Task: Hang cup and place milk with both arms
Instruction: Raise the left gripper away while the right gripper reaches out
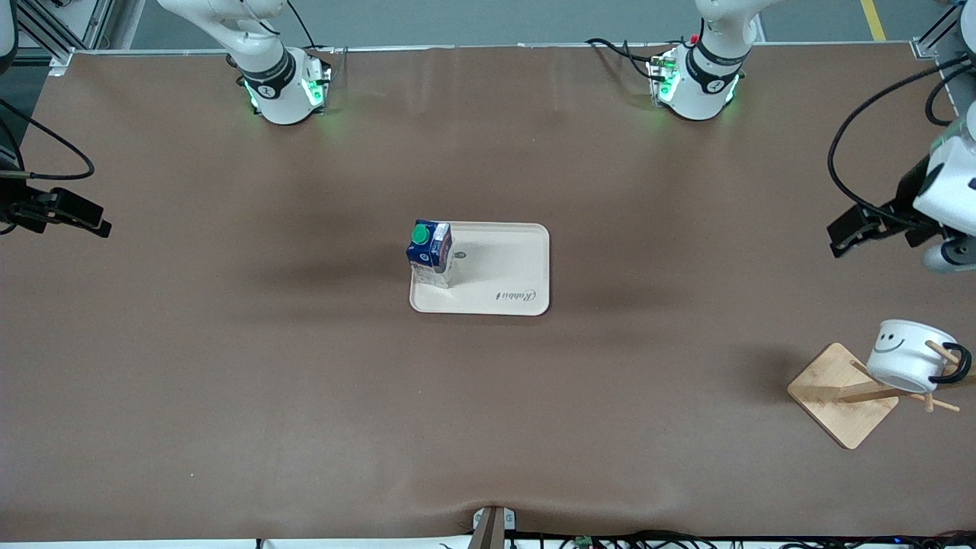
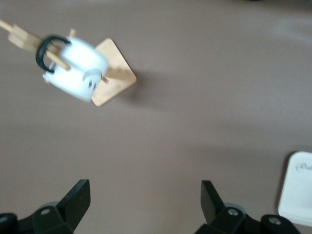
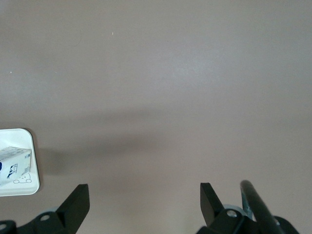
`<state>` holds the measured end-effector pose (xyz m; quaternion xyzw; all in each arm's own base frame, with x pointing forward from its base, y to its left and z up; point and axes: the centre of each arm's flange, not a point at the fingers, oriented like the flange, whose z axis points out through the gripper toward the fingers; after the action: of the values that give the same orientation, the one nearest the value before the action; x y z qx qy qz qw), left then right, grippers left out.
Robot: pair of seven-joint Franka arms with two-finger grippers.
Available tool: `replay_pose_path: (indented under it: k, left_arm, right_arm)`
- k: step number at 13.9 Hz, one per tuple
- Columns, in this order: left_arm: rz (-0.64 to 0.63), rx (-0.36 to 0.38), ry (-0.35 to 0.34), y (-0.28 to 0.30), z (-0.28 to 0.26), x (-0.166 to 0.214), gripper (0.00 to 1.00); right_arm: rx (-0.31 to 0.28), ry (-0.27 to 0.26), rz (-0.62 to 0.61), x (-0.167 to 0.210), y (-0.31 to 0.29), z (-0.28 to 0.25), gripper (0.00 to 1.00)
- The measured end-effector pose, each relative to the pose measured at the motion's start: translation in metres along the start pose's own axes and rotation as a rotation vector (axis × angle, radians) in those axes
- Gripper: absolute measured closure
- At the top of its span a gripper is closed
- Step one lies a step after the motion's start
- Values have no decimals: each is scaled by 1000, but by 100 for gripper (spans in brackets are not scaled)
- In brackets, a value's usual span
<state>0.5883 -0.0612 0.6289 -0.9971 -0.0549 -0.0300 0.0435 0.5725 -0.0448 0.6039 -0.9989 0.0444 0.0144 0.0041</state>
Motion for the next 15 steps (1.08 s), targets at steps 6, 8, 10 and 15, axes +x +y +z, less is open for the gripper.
replay_pose_path:
  k: [6, 8, 10, 15]
  left_arm:
    - [37, -7, -43, -15, 2, -24, 0]
    - [37, -6, -48, -18, 2, -30, 0]
    - [56, -8, -42, -15, 0, -33, 0]
    - [96, -15, -8, -9, -5, -32, 0]
  right_arm:
    - [-1, -72, 2, -2, 1, 13, 0]
    - [-1, -76, 0, -2, 0, 15, 0]
    - [-1, -75, -14, 1, -7, 18, 0]
    - [-3, -77, -42, 7, -24, 26, 0]
